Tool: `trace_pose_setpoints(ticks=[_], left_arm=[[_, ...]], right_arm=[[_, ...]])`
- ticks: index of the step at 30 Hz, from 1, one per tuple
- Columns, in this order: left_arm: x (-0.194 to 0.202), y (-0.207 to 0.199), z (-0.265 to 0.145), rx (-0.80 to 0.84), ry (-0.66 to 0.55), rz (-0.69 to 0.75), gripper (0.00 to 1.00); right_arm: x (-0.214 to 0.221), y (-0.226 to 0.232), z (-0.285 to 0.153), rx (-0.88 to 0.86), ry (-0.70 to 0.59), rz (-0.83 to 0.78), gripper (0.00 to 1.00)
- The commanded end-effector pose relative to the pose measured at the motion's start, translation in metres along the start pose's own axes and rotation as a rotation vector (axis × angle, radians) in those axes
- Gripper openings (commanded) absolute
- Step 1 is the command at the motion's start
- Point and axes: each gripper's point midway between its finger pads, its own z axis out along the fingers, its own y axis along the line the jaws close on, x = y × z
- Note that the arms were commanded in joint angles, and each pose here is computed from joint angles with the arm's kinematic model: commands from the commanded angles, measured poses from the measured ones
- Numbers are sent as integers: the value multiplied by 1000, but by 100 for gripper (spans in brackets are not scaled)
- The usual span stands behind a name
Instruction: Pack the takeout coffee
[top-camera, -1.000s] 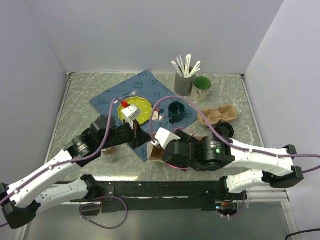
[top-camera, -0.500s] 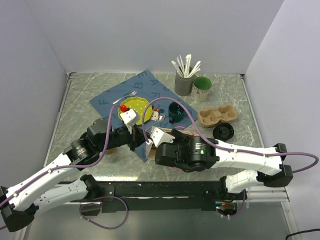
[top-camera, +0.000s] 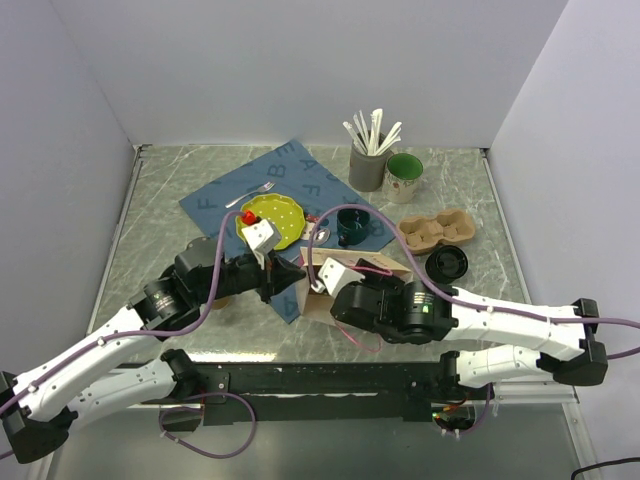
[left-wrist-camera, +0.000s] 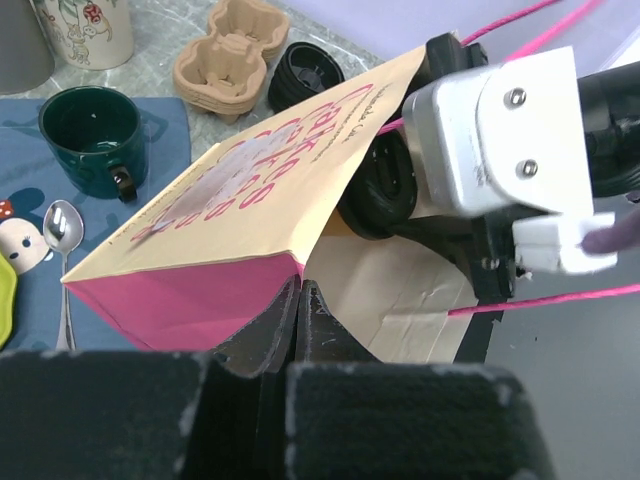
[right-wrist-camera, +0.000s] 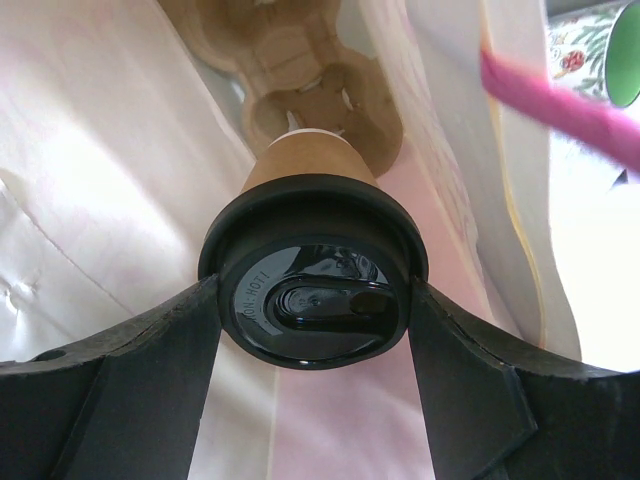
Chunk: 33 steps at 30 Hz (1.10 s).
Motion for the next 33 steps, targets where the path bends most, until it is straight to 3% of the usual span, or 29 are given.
trace_pose_setpoints(ticks=[1,9,18,33], left_arm=[[-7,-9,1,46,-42,-2,1],[-1,-11,-3,52,-24,-18,1],[-1,-16,-7,67,-23,-79,1],[6,-25,-9,114,2,-126,1]], right_arm=[[-17,-3,6,22,-64,-30,47],[-37,-4,17,49,-124,-28,45],[-28,-1,17,14,-204,-51,45],[-26,9,26,-56,-219,-390,44]])
